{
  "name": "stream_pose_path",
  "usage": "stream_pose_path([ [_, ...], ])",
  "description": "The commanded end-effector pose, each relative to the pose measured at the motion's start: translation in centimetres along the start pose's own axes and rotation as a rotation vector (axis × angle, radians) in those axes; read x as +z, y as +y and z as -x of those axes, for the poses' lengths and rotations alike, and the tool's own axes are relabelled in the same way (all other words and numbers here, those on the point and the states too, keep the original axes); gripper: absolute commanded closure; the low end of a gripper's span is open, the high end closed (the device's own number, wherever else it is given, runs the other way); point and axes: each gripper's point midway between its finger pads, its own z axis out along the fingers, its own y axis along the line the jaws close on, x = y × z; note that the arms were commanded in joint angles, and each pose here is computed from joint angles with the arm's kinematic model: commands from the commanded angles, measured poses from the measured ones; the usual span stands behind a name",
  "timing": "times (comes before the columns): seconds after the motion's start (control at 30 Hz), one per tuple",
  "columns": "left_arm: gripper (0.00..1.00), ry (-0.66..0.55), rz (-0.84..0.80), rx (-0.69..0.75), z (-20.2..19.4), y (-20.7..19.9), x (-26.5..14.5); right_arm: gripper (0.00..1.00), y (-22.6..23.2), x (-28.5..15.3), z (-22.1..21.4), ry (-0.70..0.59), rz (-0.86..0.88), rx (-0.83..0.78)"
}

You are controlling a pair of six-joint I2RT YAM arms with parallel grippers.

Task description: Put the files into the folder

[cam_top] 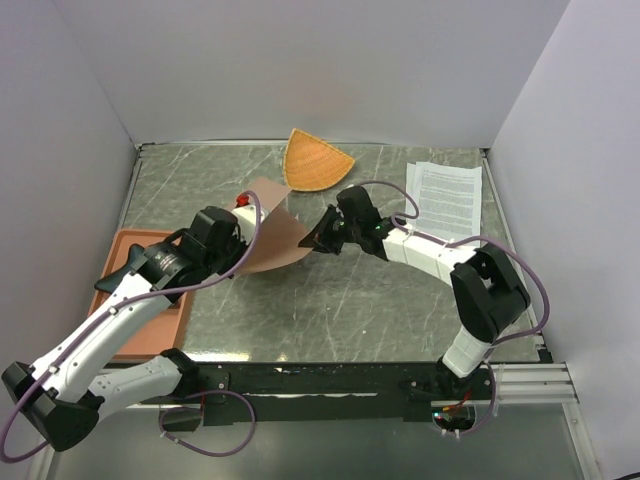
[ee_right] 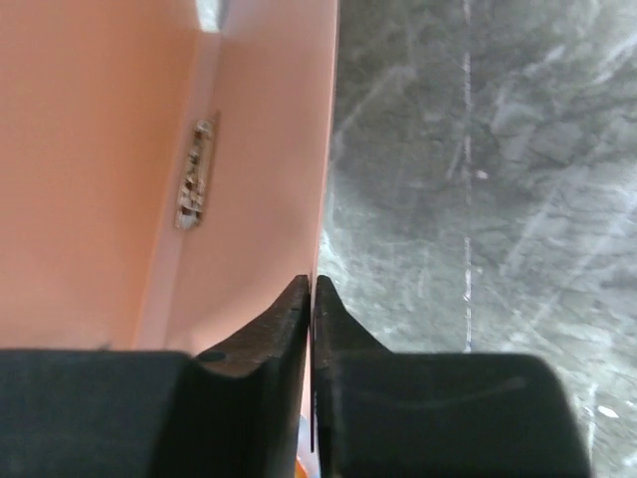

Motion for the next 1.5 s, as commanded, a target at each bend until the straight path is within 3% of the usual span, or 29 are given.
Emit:
stream_pose_path([
  [0.0, 0.99, -0.107, -0.003, -0.056, 1.6, 0.2, -1.3, 1.0, 2.6, -1.9, 0.6, -0.07, 0.066, -0.057],
  [0.17, 0.99, -0.117, 0.007, -0.095, 0.8, 0.4, -1.4, 1.0, 1.6, -6.6, 1.7, -0.239, -0.041, -0.182],
  [0.3, 0.83, -0.13, 0.025, -0.117, 0.7, 1.1, -1.9, 1.0, 3.5, -12.5, 1.6, -0.355, -0.022, -0.34],
  [0.33, 0.77, -0.132, 0.017, -0.115, 0.7, 1.1, -2.1, 1.0, 3.7, -13.4, 1.5, -0.367, -0.025, -0.36],
  [0.37, 0.63, -0.141, 0.02, -0.118, 0.7, 1.2, -2.4, 1.0, 4.0, -14.3, 1.3, -0.375, -0.032, -0.382],
  [0.4, 0.4, -0.148, 0.03, -0.127, 0.8, 1.5, -2.6, 1.0, 4.6, -15.3, 0.7, -0.373, -0.01, -0.424],
  [0.47, 0.34, -0.158, 0.04, -0.135, 0.7, 1.8, -2.9, 1.0, 6.0, -16.9, 0.3, -0.376, 0.004, -0.465],
  [0.53, 0.03, -0.156, 0.058, -0.142, 0.5, 2.3, -2.9, 1.0, 5.7, -17.8, -0.5, -0.366, -0.054, -0.537],
  [0.67, 0.04, -0.166, 0.102, -0.143, -0.2, 3.2, -3.5, 1.0, 6.8, -19.9, -0.8, -0.38, -0.095, -0.625],
  [0.87, 0.04, -0.169, 0.195, -0.125, -1.8, 4.8, -3.9, 1.0, 4.1, -20.6, -1.7, -0.402, -0.2, -0.631],
  [1.03, 0.04, -0.173, 0.186, -0.098, -1.5, 4.7, -3.4, 1.0, -1.7, -19.7, -3.2, -0.402, -0.278, -0.502],
  [1.1, 0.04, -0.19, 0.162, -0.093, -0.6, 4.5, -3.9, 1.0, -3.5, -20.3, -3.6, -0.428, -0.272, -0.378],
  [1.27, 0.04, -0.214, 0.116, -0.06, 1.8, 4.2, -3.8, 1.0, -13.1, -21.7, -5.0, -0.471, -0.482, -0.106],
  [1.37, 0.04, -0.222, 0.081, -0.038, 3.1, 3.7, -3.3, 1.0, -15.6, -21.7, -5.8, -0.45, -0.567, -0.062],
  [1.4, 0.04, -0.222, 0.076, -0.031, 3.4, 3.7, -3.1, 0.96, -16.4, -21.8, -6.3, -0.428, -0.608, -0.06],
  [1.43, 0.04, -0.207, 0.068, -0.028, 3.6, 3.5, -2.5, 0.86, -16.7, -21.8, -6.4, -0.419, -0.629, -0.06],
  [1.47, 0.04, -0.212, 0.051, -0.024, 4.0, 3.2, -2.4, 0.62, -17.1, -21.5, -6.6, -0.403, -0.668, -0.077],
])
